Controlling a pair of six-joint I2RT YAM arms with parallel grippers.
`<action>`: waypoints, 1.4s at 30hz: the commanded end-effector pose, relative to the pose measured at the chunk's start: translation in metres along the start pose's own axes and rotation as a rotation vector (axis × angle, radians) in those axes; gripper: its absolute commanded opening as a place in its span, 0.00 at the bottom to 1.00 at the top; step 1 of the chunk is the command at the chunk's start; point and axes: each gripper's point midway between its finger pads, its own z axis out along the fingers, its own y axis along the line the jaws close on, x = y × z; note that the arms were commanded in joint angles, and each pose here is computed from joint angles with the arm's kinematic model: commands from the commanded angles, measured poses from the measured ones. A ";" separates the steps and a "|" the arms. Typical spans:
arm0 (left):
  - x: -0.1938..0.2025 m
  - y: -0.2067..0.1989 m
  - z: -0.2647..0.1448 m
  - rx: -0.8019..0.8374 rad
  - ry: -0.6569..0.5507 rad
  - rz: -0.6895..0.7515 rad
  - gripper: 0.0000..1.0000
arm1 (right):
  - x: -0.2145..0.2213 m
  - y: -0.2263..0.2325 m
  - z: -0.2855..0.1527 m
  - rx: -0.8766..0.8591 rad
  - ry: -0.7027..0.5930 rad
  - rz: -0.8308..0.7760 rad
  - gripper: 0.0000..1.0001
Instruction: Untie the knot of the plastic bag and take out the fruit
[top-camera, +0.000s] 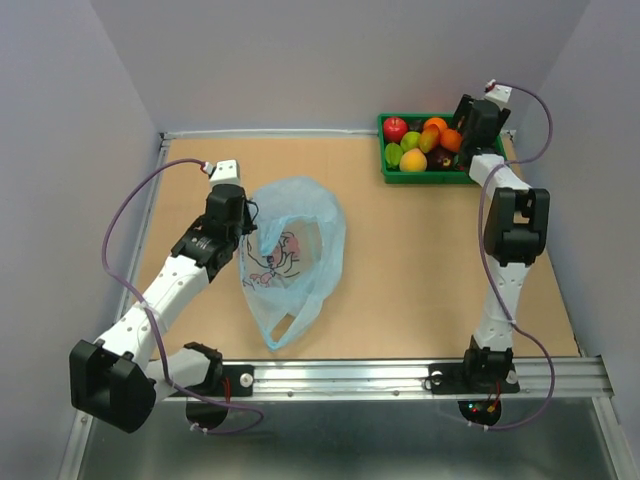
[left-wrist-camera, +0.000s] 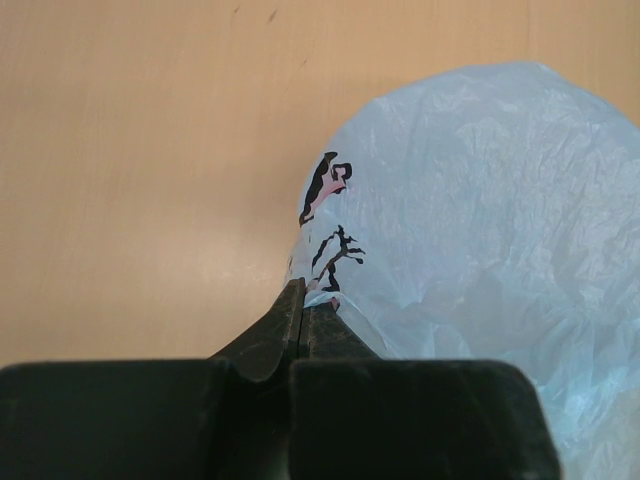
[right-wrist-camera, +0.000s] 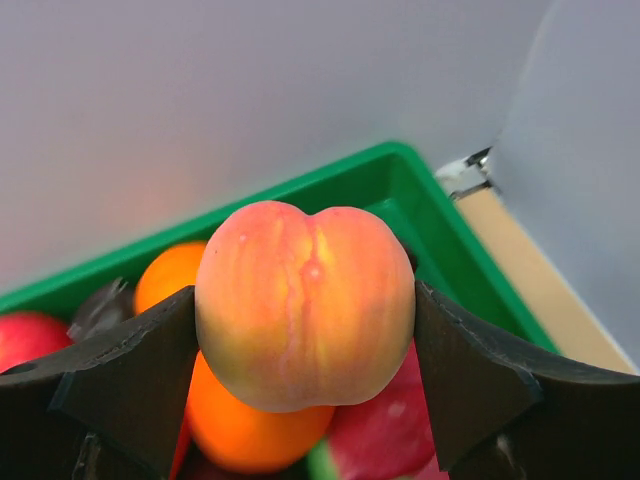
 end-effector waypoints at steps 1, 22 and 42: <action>-0.001 -0.001 0.005 0.013 -0.009 0.004 0.00 | -0.060 0.004 0.023 -0.026 -0.145 0.049 0.12; 0.002 0.000 0.010 0.031 0.013 -0.010 0.00 | -0.036 -0.022 0.028 0.023 -0.113 0.043 1.00; -0.028 0.004 -0.023 0.061 -0.111 -0.072 0.16 | -0.176 -0.051 -0.210 -0.124 -0.205 0.154 1.00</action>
